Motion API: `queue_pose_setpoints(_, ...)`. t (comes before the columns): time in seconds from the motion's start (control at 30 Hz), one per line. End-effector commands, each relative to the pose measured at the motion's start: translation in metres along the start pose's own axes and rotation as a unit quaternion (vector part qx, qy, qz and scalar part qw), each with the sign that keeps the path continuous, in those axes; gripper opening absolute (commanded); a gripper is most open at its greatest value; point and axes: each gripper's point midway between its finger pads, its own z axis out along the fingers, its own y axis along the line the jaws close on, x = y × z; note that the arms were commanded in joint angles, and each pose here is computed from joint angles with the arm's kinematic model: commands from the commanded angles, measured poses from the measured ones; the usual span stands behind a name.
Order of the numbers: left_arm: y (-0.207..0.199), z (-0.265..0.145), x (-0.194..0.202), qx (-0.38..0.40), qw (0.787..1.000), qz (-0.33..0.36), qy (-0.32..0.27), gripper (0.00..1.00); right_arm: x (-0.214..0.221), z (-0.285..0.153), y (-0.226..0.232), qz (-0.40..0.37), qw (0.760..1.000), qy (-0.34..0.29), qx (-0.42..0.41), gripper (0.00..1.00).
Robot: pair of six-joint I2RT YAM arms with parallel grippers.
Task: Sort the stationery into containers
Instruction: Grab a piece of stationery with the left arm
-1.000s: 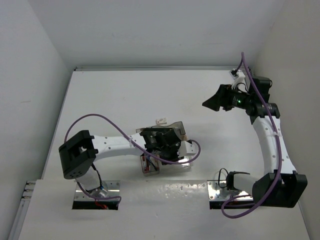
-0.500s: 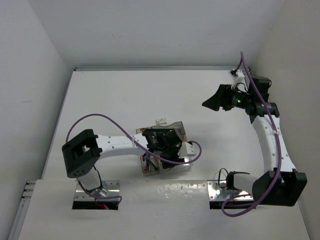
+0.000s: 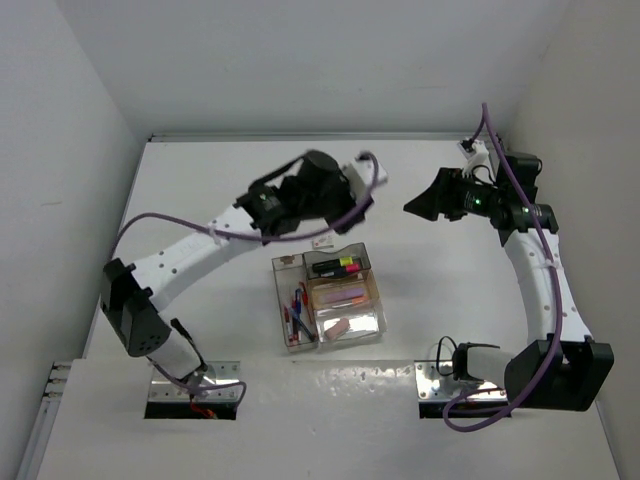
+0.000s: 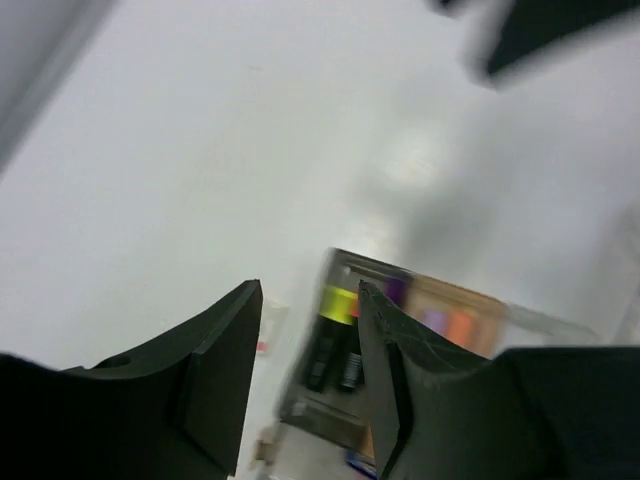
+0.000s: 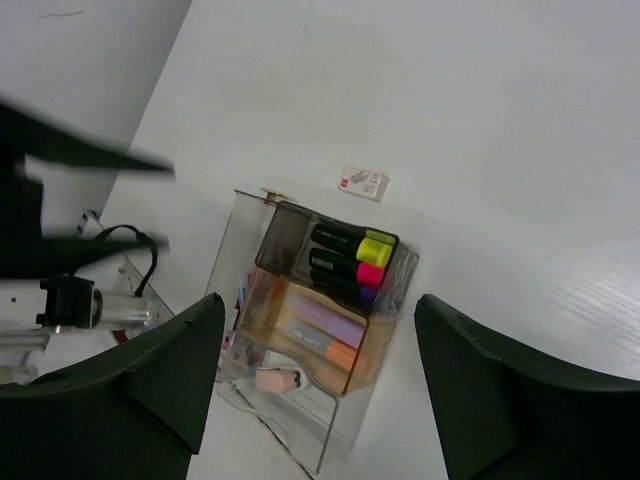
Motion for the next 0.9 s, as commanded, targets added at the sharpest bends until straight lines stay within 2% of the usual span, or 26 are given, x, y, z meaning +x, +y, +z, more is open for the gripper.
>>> queue_pose_setpoints(0.0, 0.087, 0.001, 0.023, -0.129, 0.988, -0.066, 0.049, 0.49, -0.007, 0.001, 0.004, -0.008, 1.000, -0.014, -0.011, 0.75)
queue_pose_setpoints(0.03, 0.102, 0.002, 0.030, -0.151, 0.983, -0.082, 0.061, 0.53, -0.005, 0.002, 0.003, -0.004, 1.000, -0.013, -0.011, 0.75)
queue_pose_setpoints(0.1, 0.126, 0.015, 0.052, -0.148, 0.978, -0.119, 0.090, 0.57, -0.005, 0.003, 0.002, -0.001, 1.000, -0.012, -0.011, 0.75)
queue_pose_setpoints(0.17, 0.132, 0.030, 0.074, -0.134, 0.972, -0.157, 0.114, 0.59, -0.003, 0.003, 0.001, -0.002, 1.000, -0.008, -0.010, 0.75)
queue_pose_setpoints(0.27, 0.142, 0.045, 0.092, -0.107, 0.977, -0.120, 0.142, 0.63, -0.002, 0.002, -0.001, -0.005, 1.000, -0.004, -0.008, 0.75)
queue_pose_setpoints(0.3, 0.143, 0.047, 0.095, -0.079, 0.982, -0.087, 0.146, 0.65, -0.002, 0.003, -0.002, -0.004, 1.000, -0.002, -0.007, 0.75)
queue_pose_setpoints(0.37, 0.143, 0.052, 0.106, -0.047, 0.983, -0.072, 0.160, 0.66, 0.000, 0.003, -0.003, -0.001, 1.000, 0.001, -0.006, 0.75)
queue_pose_setpoints(0.53, 0.152, 0.062, 0.142, -0.010, 0.979, -0.058, 0.196, 0.67, 0.002, 0.005, -0.006, 0.007, 1.000, 0.003, -0.005, 0.75)
queue_pose_setpoints(0.7, 0.136, 0.067, 0.172, 0.058, 0.971, -0.046, 0.228, 0.67, 0.003, 0.006, -0.007, 0.011, 1.000, 0.004, -0.005, 0.75)
queue_pose_setpoints(0.87, 0.132, 0.072, 0.191, 0.070, 0.967, -0.040, 0.240, 0.69, 0.002, 0.008, -0.008, 0.017, 1.000, 0.005, -0.006, 0.75)
